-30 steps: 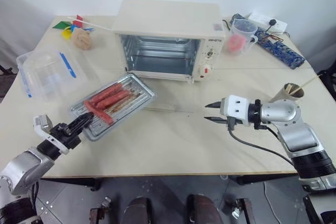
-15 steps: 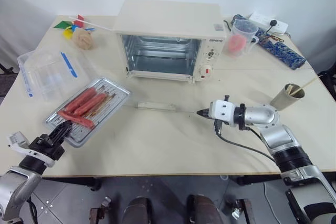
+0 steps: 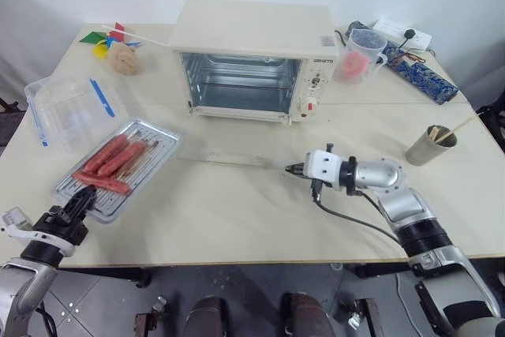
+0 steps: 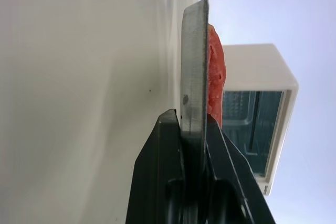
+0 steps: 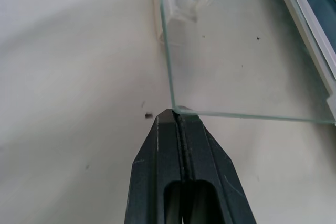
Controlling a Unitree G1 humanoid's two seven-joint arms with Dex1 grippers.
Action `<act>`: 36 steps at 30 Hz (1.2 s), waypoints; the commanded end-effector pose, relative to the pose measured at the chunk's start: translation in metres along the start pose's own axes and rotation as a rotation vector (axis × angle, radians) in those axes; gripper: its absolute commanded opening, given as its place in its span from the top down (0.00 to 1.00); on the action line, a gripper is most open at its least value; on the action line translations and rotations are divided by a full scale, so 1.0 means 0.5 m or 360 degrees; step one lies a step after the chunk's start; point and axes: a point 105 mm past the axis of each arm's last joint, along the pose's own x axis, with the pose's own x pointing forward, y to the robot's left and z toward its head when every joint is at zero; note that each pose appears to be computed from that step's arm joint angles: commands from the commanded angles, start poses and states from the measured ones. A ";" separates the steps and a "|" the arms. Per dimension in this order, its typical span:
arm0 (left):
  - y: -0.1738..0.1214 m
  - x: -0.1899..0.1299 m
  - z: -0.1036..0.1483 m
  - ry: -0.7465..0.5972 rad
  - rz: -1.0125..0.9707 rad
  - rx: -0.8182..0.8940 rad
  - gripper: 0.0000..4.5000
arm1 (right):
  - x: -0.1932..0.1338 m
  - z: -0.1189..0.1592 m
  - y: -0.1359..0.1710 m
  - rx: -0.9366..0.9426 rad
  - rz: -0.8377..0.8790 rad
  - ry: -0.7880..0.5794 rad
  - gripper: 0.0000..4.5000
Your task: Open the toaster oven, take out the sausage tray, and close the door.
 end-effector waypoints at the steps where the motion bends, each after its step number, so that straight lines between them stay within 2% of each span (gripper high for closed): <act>1: -0.021 -0.012 0.013 -0.0053 -0.0074 0.0006 1.00 | 0.007 0.023 -0.017 -0.0060 -0.0030 -0.0056 1.00; 8: -0.012 -0.016 0.022 -0.0076 -0.0032 -0.0010 1.00 | 0.017 0.039 -0.029 -0.0070 -0.0053 -0.0098 1.00; 14: -0.010 -0.012 0.012 -0.0052 -0.0029 -0.0018 1.00 | 0.007 0.081 -0.061 -0.0134 -0.0095 -0.0173 1.00; 22: -0.005 -0.006 0.001 0.0005 -0.0014 -0.0018 1.00 | -0.019 0.138 -0.139 -0.0256 -0.0179 -0.0219 1.00; 25: -0.006 -0.005 -0.006 0.0072 -0.0013 0.0005 1.00 | -0.030 0.160 -0.185 -0.0308 -0.0240 -0.0220 1.00; 31: -0.011 0.000 -0.022 0.0195 -0.0026 0.0040 1.00 | -0.051 0.183 -0.280 -0.0368 -0.0436 -0.0188 1.00; 36: -0.018 0.007 -0.039 0.0294 -0.0052 0.0069 1.00 | -0.056 0.196 -0.321 -0.0405 -0.0532 -0.0173 1.00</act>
